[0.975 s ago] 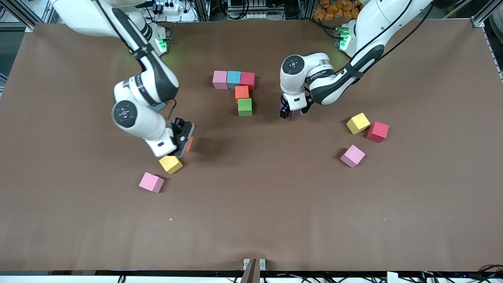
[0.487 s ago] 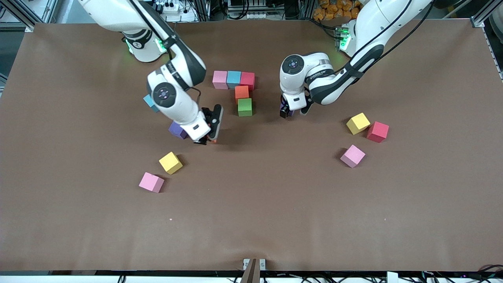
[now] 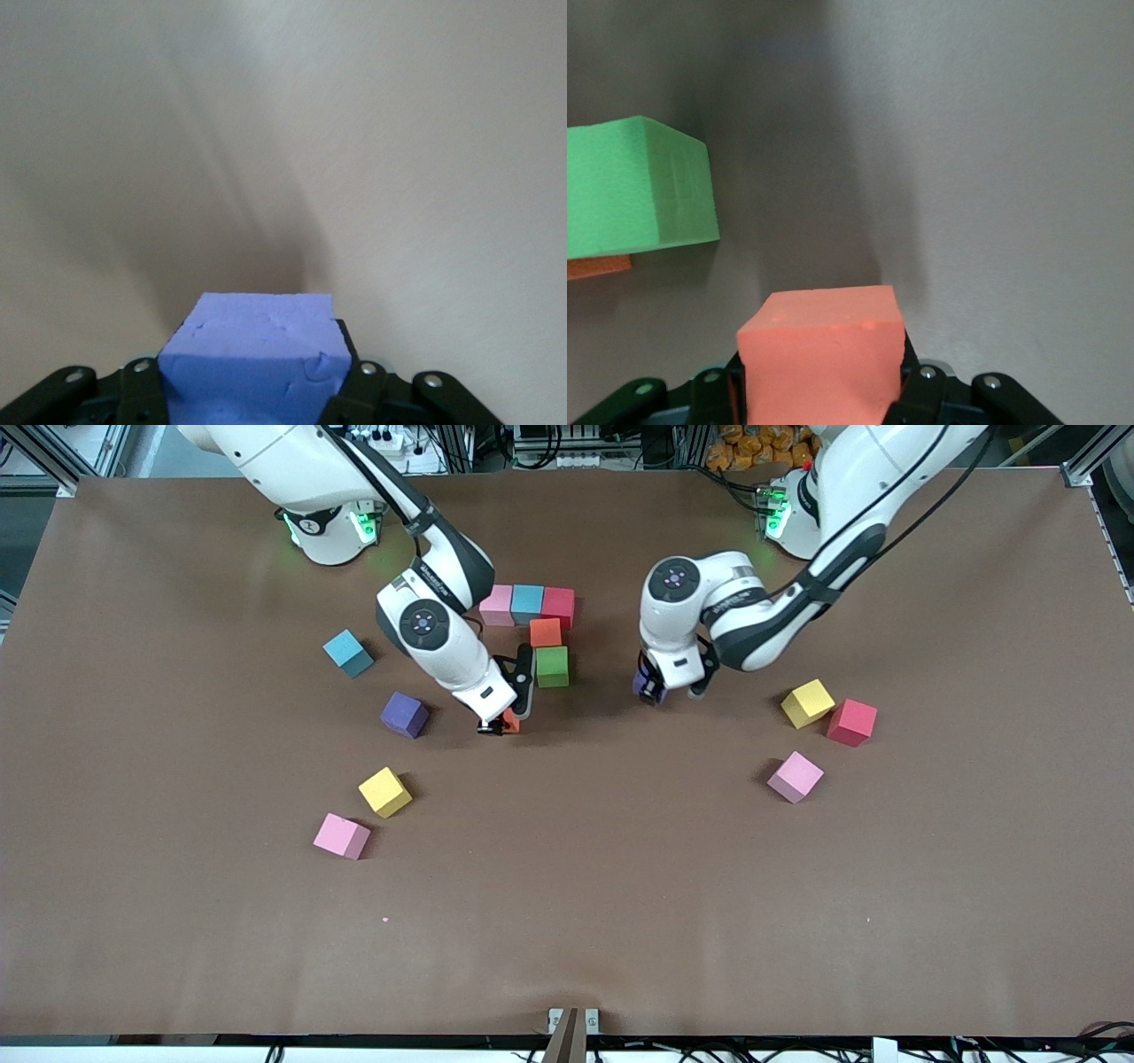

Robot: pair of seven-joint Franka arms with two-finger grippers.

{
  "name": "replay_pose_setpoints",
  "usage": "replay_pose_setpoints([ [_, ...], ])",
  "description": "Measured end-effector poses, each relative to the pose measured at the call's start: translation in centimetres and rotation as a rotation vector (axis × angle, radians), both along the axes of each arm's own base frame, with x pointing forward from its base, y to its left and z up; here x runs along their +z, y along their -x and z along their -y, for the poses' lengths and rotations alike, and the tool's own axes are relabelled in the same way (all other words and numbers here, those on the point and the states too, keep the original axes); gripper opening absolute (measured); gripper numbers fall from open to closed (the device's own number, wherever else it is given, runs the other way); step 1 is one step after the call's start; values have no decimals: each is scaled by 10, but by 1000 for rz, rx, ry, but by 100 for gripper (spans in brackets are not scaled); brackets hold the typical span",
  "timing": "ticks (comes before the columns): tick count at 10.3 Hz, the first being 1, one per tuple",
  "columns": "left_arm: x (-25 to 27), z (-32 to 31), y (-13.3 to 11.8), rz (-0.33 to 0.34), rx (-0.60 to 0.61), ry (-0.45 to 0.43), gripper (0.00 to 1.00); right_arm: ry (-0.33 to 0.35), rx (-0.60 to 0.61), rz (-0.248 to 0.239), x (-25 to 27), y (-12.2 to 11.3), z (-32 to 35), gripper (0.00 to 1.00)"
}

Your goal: Form number 2 with 11 blocks

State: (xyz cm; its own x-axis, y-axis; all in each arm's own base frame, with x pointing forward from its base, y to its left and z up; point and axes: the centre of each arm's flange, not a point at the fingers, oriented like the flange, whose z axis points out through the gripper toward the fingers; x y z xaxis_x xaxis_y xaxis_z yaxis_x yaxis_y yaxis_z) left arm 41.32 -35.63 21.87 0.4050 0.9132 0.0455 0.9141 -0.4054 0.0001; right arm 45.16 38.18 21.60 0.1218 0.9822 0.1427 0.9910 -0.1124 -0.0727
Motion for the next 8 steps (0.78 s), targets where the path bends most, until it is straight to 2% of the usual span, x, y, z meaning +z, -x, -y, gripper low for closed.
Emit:
replay_pose_setpoints([
  [2, 23, -22, -42, 46, 81, 12, 62, 8, -20, -19, -4, 9, -8, 59],
  [4, 41, -36, -72, 80, 136, 23, 62, 20, -44, -54, -3, 24, -21, 59],
  [8, 60, -45, -98, 112, 185, 38, 62, 45, -23, -78, 6, 37, -31, 59],
])
